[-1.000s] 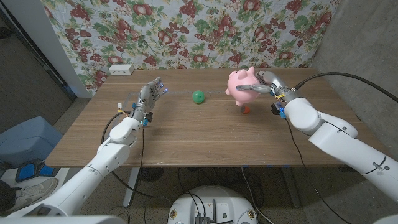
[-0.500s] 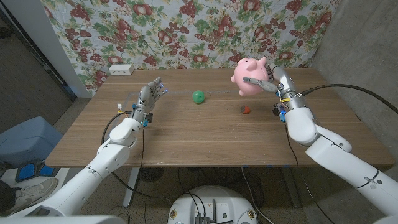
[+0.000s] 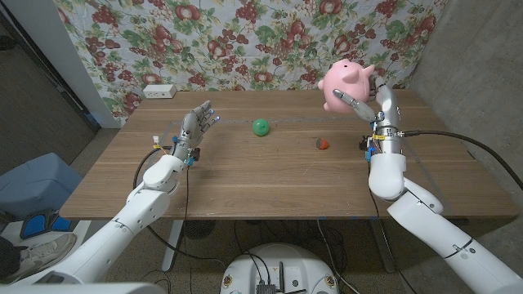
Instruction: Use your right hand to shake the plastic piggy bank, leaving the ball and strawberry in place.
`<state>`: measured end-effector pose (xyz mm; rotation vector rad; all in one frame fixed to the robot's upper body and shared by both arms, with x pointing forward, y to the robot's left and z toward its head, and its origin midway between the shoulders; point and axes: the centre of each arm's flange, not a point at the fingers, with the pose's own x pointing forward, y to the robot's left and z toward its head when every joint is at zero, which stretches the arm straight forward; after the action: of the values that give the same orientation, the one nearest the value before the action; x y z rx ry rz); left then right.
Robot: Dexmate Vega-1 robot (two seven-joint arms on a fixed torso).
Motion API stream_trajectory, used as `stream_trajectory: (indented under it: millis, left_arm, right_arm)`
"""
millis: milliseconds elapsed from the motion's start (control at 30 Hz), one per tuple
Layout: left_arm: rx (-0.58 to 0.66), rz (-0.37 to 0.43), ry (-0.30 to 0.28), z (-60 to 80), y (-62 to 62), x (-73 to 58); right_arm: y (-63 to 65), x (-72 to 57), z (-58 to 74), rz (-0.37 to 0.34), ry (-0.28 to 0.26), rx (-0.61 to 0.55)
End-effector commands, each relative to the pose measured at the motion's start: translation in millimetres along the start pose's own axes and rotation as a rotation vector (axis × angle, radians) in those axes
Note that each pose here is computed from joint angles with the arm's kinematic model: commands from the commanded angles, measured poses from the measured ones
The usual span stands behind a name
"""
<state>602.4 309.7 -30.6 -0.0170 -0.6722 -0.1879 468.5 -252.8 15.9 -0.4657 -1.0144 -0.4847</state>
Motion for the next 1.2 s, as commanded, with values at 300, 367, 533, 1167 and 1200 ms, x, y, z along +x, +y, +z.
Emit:
stream_trajectory:
  millis: [300, 367, 533, 1167, 1200]
  left_arm:
    - [0.003, -0.001, -0.005, 2.2, 1.1, -0.2]
    - [0.002, 0.000, -0.006, 2.3, 1.1, -0.1]
    - [0.003, 0.000, -0.005, 2.4, 1.1, -0.1]
    - [-0.001, 0.002, 0.005, -0.2, -0.6, -0.4]
    - [-0.002, 0.003, 0.006, -0.3, -0.6, -0.5]
  right_arm:
    - [-2.8, -17.4, -1.4, -0.254, -0.017, 0.097]
    - [-2.7, -17.6, -0.9, -0.250, -0.021, 0.097]
    - [-2.2, -17.0, -0.3, -0.222, -0.025, 0.091]
    - [1.8, 10.3, 8.4, 0.315, 0.050, -0.085]
    - [2.6, 11.7, 9.1, 0.342, 0.058, -0.092]
